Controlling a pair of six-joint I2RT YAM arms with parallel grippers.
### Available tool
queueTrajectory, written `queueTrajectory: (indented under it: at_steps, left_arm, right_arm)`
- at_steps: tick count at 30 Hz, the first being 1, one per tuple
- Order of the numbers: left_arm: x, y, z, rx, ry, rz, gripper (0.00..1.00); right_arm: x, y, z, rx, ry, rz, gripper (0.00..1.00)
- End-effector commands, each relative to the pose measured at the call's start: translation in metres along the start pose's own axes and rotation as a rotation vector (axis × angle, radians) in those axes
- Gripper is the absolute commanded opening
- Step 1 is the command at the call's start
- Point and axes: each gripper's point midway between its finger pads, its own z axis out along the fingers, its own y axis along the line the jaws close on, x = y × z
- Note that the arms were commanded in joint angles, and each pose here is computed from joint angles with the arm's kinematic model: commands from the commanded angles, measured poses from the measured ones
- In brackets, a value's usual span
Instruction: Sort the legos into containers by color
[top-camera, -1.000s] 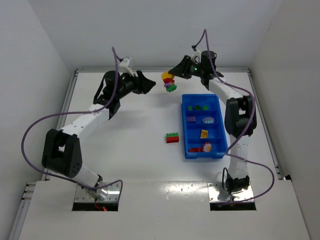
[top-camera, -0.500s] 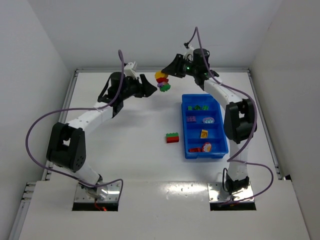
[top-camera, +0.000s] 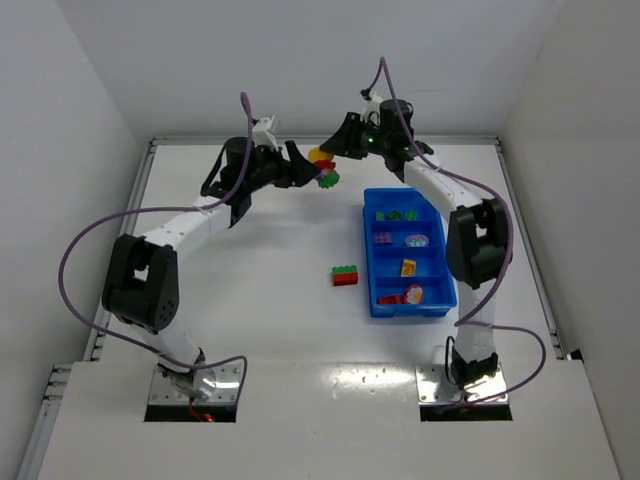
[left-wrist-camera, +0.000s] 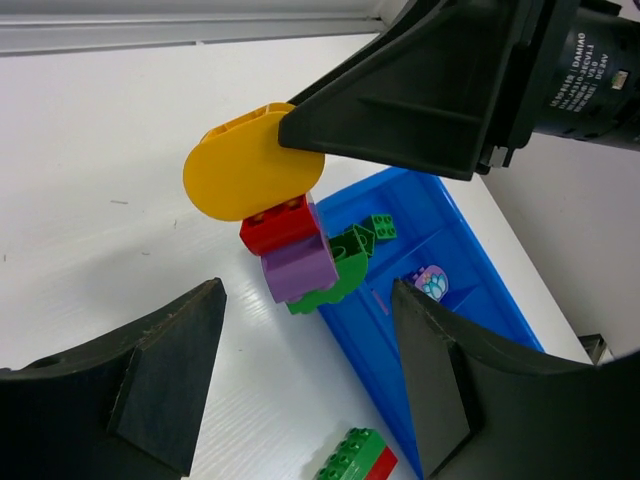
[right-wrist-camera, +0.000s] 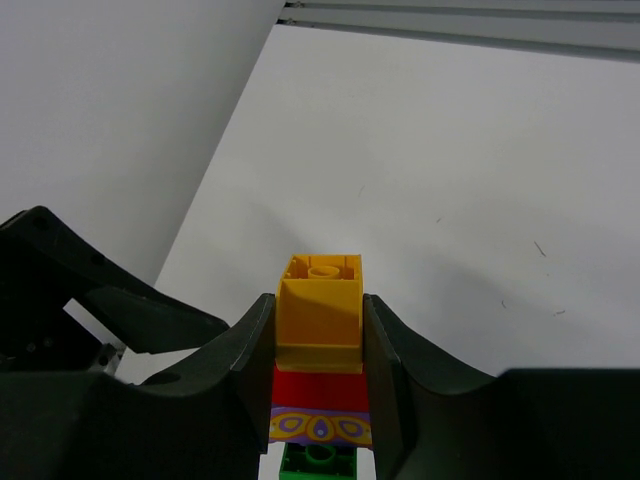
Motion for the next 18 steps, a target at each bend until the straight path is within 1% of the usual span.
queueTrajectory:
  at_steps: [1, 9, 16, 17, 18]
  left_arm:
    - [-0.024, -0.010, 0.004, 0.040, -0.056, 0.019, 0.73]
    - [-0.017, -0.006, 0.011, 0.051, -0.036, 0.005, 0.73]
    - [-0.015, -0.005, 0.016, 0.059, -0.031, -0.004, 0.73]
    - [-0.011, -0.002, 0.018, 0.055, -0.024, -0.008, 0.72]
    - [-0.011, -0.002, 0.018, 0.055, -0.024, -0.008, 0.69]
  right_arm:
    - [-0.030, 0.043, -0.011, -0.078, -0.067, -0.085, 0.00]
    - [-0.028, 0.055, -0.010, -0.101, -0.059, -0.151, 0.00]
    - [-0.023, 0.060, -0.011, -0.105, -0.047, -0.148, 0.00]
    - [-0.023, 0.060, -0.011, -0.105, -0.047, -0.148, 0.00]
    - [-0.023, 0.060, -0.011, -0.105, -0.047, -0.148, 0.00]
